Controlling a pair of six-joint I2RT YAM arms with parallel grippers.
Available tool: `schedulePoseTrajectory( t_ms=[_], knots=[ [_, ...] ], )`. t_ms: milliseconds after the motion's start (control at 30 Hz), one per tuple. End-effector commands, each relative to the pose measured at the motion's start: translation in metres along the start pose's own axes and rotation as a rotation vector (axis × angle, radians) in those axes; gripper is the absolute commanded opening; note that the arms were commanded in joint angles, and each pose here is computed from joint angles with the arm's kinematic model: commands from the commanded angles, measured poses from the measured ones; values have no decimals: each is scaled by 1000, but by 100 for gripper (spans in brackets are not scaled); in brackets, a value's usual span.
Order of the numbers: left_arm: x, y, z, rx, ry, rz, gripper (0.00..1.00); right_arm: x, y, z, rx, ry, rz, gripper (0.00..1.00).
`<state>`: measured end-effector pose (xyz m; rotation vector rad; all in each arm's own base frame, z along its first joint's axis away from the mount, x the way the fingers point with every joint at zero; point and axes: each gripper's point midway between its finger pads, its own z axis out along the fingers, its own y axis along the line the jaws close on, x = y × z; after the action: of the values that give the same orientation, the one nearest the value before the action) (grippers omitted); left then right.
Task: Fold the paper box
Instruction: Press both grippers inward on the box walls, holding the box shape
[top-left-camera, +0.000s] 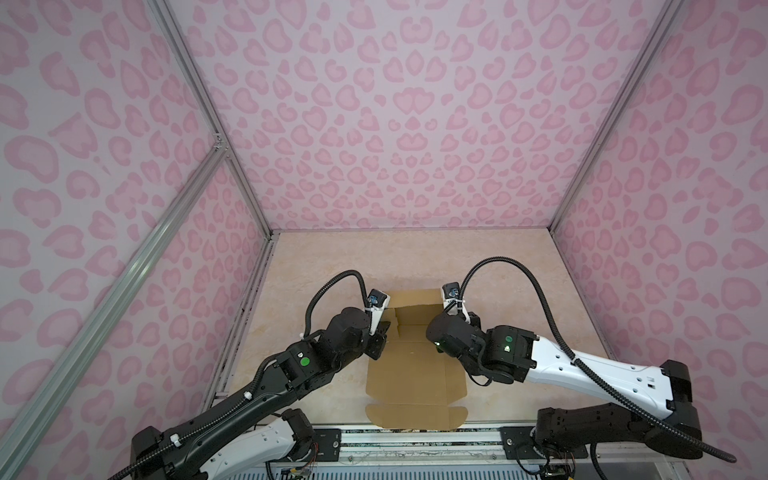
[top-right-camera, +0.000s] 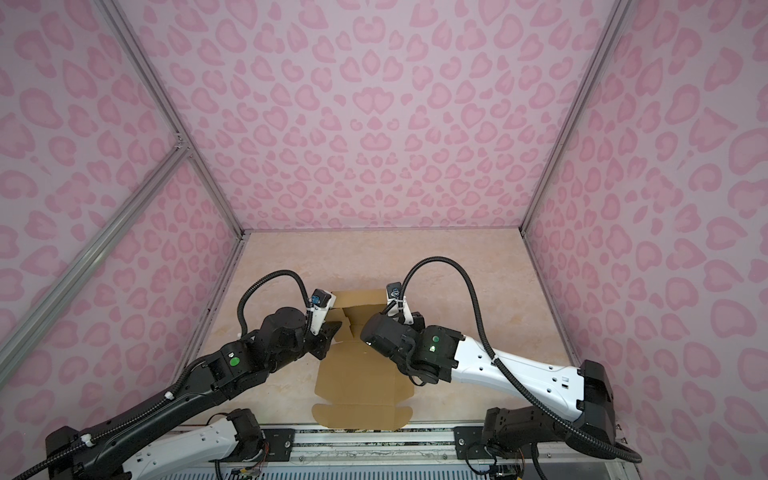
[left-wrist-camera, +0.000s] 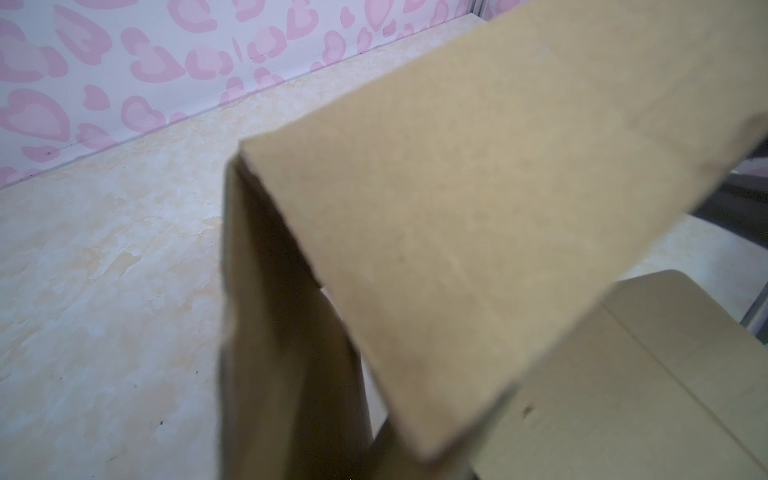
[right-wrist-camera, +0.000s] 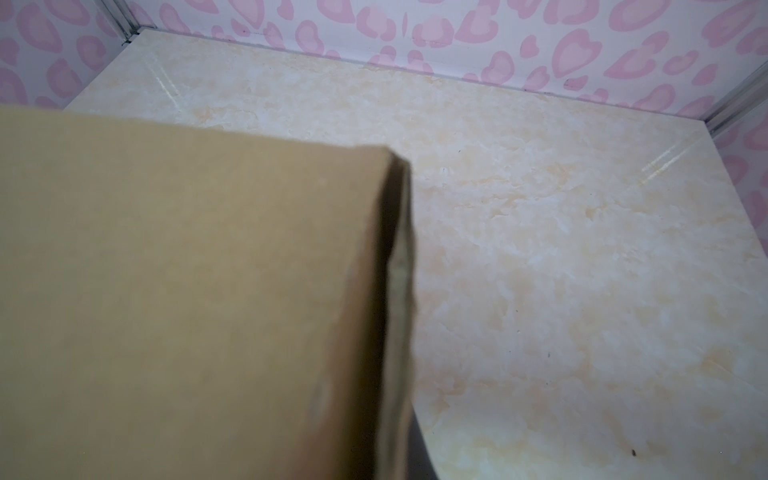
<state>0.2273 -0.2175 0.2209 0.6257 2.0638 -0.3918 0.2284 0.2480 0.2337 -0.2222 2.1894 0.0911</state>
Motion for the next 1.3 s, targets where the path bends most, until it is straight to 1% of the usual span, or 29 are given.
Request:
schedulePoseTrajectory(
  t_ms=[0, 300, 533, 767, 1033, 1100, 1267],
  knots=[
    [-9, -1, -2, 6, -27, -32, 31, 0, 7, -1, -15, 2, 22, 0],
    [-13, -2, -4, 12, -40, -78, 32, -2, 14, -5, -23, -7, 35, 0],
    [-15, 8, -4, -48, -46, -107, 25, -1, 22, -8, -24, -11, 28, 0],
    [-10, 22, 2, -145, -4, -115, 16, 0, 26, -7, -24, -8, 29, 0],
    [-7, 30, 7, -215, 38, -118, 8, -1, 37, -7, -34, -3, 21, 0],
    [-7, 30, 8, -227, 45, -112, 4, -1, 39, -7, -35, -1, 18, 0],
    [-5, 33, 9, -249, 55, -117, 4, -1, 45, -8, -51, 4, 20, 0]
  ],
)
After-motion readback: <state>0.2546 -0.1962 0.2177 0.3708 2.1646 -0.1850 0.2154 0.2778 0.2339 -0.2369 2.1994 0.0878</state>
